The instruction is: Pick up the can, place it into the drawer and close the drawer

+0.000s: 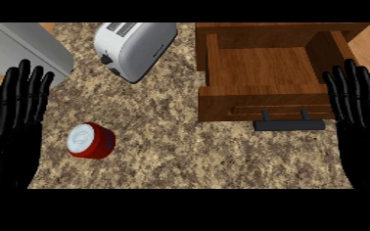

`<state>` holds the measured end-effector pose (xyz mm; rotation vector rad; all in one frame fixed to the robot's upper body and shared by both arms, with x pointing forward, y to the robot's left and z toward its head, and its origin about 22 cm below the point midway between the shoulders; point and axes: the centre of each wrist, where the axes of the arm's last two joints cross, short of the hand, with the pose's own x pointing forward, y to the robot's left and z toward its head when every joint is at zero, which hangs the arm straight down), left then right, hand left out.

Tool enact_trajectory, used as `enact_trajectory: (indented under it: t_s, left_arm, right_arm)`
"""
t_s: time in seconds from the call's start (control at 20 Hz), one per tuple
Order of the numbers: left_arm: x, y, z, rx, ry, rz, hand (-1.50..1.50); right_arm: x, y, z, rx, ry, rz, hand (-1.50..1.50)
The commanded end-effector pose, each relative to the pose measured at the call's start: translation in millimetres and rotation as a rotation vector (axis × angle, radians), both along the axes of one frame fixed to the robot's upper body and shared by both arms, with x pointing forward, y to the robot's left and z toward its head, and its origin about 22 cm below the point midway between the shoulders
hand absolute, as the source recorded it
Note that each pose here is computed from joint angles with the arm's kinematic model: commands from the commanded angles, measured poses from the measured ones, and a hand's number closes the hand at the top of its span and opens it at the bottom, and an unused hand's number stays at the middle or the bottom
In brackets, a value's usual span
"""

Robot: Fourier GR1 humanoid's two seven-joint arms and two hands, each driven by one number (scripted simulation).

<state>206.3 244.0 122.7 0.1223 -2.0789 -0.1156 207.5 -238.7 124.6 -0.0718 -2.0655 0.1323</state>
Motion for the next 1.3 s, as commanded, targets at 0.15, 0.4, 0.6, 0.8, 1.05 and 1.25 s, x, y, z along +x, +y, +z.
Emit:
enact_trajectory:
  t_s: [0.15, 0.4, 0.6, 0.8, 1.05, 1.25]
  left_arm:
    - [-25.6, -3, 1, -0.039, -0.008, 0.304, -1.50]
    - [-52.1, 23, -25, -0.251, 0.296, 0.663, -1.50]
    - [-69.5, -4, -1, -0.303, 0.319, 0.707, -1.50]
    - [-90.0, -17, -6, -0.280, 0.319, 0.740, -1.50]
    - [-62.6, -26, 0, -0.302, 0.317, 0.714, -1.50]
    - [-56.0, -14, -6, -0.286, 0.358, 0.726, -1.50]
  right_arm:
    - [6, -5, -1, 0.064, -0.008, -0.028, -1.50]
    - [-5, -21, -26, 0.105, 0.235, -0.178, -1.50]
    - [-7, -20, -20, 0.105, 0.259, -0.166, -1.50]
    - [-11, -25, -9, 0.103, 0.249, -0.185, -1.50]
    - [-20, -25, -33, 0.096, 0.261, -0.169, -1.50]
    - [-18, -31, -27, 0.110, 0.249, -0.184, -1.50]
